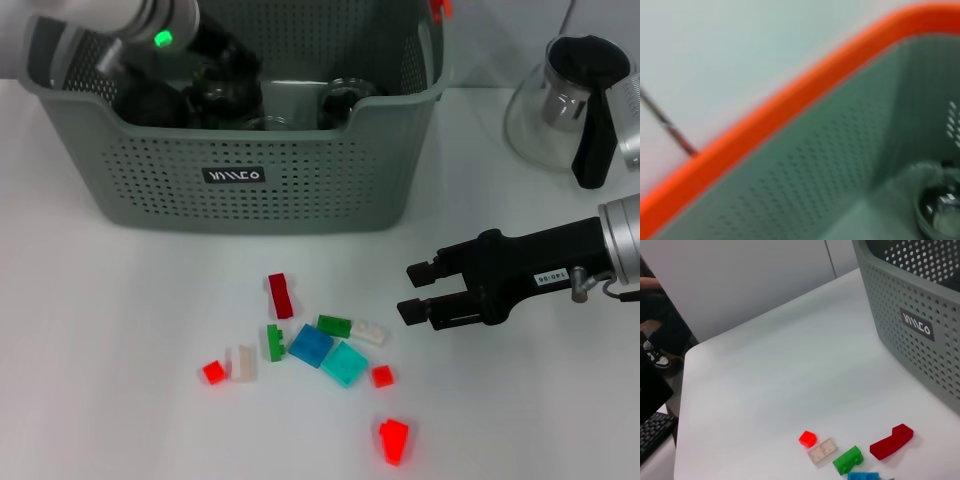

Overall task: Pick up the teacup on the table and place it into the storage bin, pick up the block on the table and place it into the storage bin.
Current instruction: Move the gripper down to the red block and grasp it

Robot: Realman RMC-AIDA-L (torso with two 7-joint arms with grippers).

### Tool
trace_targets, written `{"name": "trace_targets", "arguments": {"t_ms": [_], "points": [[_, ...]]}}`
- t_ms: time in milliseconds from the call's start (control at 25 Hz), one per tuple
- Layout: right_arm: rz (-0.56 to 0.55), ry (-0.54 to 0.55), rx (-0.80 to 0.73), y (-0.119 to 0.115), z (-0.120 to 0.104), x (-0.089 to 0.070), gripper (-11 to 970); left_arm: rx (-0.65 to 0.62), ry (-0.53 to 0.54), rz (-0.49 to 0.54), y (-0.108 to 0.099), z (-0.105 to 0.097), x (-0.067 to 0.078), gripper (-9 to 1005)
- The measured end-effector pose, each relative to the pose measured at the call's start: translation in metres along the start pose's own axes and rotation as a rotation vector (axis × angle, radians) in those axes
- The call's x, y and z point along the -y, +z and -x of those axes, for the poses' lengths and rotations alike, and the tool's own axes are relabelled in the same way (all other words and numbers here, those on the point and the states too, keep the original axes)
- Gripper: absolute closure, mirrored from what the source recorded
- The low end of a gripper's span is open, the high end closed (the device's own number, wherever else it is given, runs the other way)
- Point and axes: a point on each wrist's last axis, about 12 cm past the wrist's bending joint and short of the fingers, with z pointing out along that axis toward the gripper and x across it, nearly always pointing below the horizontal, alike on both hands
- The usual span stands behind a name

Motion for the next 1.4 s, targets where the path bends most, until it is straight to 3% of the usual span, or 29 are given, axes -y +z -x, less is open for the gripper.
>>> {"name": "trace_targets", "arguments": {"t_ms": [200,360,560,680,760,800,880,1120,1400], "points": [[-0.006,-0.003,-0.002,-0.003,0.0,0.001,353,0.032,-0.037,0.017,-0.028,0.011,-0.016,445],[-0.007,-0.009,-0.002,-0.004,-0.001,0.002,353,0.066,-0.064,-0.005,-0.064,0.02,-0.025,356],[-0.009,-0.019,-0.002,-0.006,0.001,0.002,352,0.115,-0.066,-0.233,-0.105,0.014,-0.007,229],[-0.006,-0.026,-0.002,-0.009,0.001,0.002,352,0.161,-0.02,-0.417,-0.126,0.0,0.009,145],[-0.001,-0.036,-0.004,-0.01,0.001,0.002,352,0.195,0.021,-0.544,-0.136,-0.011,0.02,147],[0.0,-0.04,-0.005,-0.011,0.001,0.002,352,0.195,0.021,-0.544,-0.136,-0.011,0.02,148],[0.003,-0.047,-0.008,-0.013,0.001,0.002,352,0.245,0.074,-0.721,-0.145,-0.039,0.033,150],[0.011,-0.053,-0.018,-0.018,0.001,0.002,353,0.369,0.085,-0.898,-0.147,-0.086,0.04,150],[0.026,-0.085,-0.063,-0.017,0.008,0.002,353,0.445,0.045,-0.978,-0.133,-0.136,0.049,150]]}}
